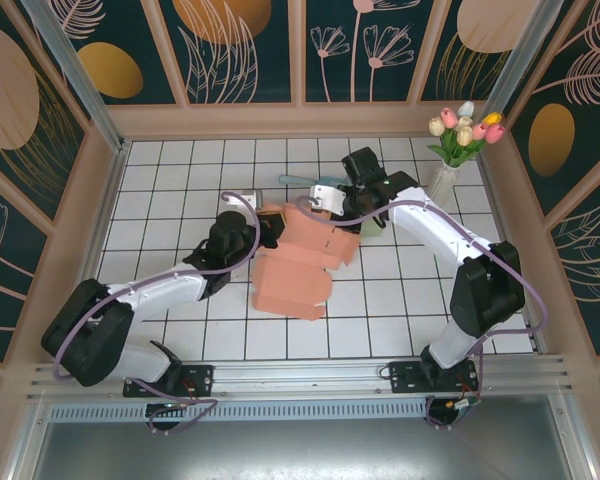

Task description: Fold the paper box

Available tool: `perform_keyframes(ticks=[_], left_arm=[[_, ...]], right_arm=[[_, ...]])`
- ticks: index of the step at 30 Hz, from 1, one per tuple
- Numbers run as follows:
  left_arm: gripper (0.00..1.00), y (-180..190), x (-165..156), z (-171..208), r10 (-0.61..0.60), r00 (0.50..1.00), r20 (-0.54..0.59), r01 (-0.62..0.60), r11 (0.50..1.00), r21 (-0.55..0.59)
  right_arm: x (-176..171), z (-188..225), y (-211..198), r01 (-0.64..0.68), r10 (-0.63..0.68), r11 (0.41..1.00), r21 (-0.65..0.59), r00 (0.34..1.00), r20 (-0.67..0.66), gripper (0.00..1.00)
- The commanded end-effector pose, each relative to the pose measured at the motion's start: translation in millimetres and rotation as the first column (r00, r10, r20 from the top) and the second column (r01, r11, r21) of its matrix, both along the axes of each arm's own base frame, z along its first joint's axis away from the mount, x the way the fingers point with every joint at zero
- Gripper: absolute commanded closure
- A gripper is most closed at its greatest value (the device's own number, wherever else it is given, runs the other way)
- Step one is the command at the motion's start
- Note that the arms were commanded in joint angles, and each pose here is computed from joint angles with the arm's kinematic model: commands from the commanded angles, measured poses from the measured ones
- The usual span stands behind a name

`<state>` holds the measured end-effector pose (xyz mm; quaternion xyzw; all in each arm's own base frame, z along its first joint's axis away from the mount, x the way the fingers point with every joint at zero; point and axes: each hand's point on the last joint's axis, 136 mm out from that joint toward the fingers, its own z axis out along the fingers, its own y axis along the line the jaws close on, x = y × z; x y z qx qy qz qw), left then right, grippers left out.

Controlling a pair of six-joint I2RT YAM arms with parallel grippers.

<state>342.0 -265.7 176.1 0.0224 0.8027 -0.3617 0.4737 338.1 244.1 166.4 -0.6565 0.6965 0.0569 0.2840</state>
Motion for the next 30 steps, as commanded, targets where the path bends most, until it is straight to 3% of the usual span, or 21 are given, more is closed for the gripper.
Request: perform_keyframes(ticks=[1,7,10,16,20,26,30], left_arm=[[0.89,-11.8,8.4,14.0,-0.017,0.999,0.029,0.018,0.999,-0.037],[0.85,3.7,14.3,3.5,0.062,0.998,0.011,-0.062,0.998,0.030],[0.83,32.2,11.3,-23.7,0.163,0.986,-0.048,-0.159,0.984,0.078],[0.83,75.5,-2.7,-69.7,0.237,0.958,-0.160,-0.229,0.971,0.068],[0.83,74.5,-8.1,-81.4,0.218,0.957,-0.189,-0.206,0.975,0.082],[0.83,88.0,-5.9,-97.3,0.290,0.936,-0.198,-0.265,0.954,0.143],[0.84,78.8,-2.5,-96.2,0.256,0.944,-0.208,-0.234,0.964,0.126]], right_arm=[[-2.2,8.3,18.6,-0.025,0.025,0.999,0.036,1.000,0.011,1.00],[-6.3,-4.1,10.8,-0.028,0.028,1.000,-0.001,0.999,0.036,1.00],[-2.1,-6.8,0.8,-0.002,0.005,0.999,-0.032,0.997,0.079,1.00],[5.3,3.6,-0.5,0.024,-0.019,0.999,-0.036,0.990,0.139,1.00],[9.5,3.2,-1.8,0.046,-0.040,0.998,-0.038,0.987,0.158,1.00],[4.1,3.0,-0.6,0.029,-0.025,0.999,-0.023,0.987,0.158,1.00],[4.6,8.0,2.3,0.031,-0.031,1.000,0.000,0.987,0.157,1.00]])
